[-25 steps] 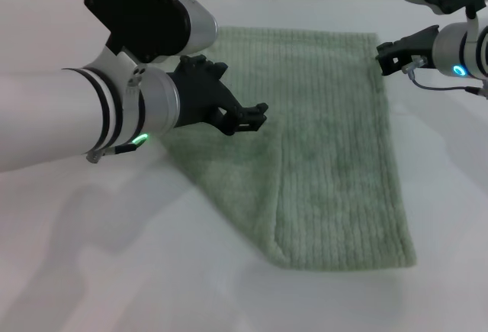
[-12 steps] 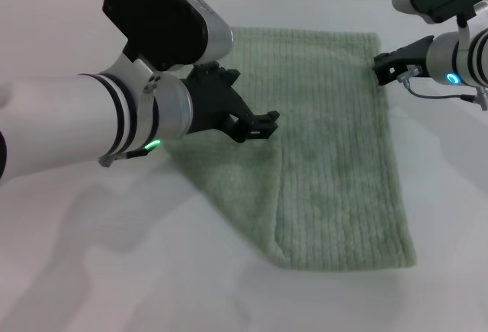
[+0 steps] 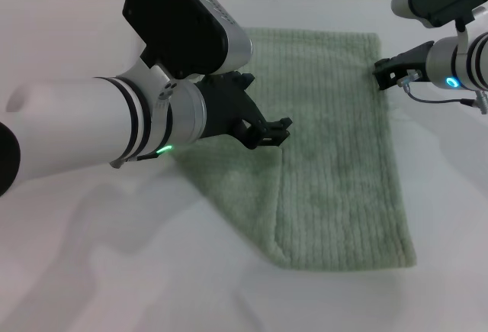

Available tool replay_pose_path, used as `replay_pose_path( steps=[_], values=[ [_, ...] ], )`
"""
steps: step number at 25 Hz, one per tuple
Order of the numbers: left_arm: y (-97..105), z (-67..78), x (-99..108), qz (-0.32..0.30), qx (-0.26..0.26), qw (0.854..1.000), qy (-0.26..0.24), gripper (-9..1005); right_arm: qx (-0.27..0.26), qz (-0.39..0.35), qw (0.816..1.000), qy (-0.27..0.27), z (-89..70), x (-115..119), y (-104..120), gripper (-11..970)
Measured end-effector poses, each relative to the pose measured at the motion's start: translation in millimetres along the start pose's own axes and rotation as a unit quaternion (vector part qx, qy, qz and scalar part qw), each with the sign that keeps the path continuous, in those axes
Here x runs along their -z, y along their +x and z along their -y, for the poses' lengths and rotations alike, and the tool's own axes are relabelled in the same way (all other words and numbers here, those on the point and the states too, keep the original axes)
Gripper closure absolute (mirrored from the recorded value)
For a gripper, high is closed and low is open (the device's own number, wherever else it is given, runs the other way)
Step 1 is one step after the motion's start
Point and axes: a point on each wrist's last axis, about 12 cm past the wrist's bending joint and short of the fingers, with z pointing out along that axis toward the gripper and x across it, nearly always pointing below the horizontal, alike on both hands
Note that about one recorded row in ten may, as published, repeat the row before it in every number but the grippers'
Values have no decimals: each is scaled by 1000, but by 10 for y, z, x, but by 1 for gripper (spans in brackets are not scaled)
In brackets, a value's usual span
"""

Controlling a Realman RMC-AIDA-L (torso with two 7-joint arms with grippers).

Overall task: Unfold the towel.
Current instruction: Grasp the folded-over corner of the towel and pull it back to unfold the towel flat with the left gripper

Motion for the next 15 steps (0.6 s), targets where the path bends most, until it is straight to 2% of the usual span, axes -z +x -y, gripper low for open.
replay_pose_path(
  steps=[15],
  values=[
    [-92, 118, -243, 1, -63, 996, 61, 261, 1, 1, 1000, 1, 5, -1, -18, 958]
  ],
)
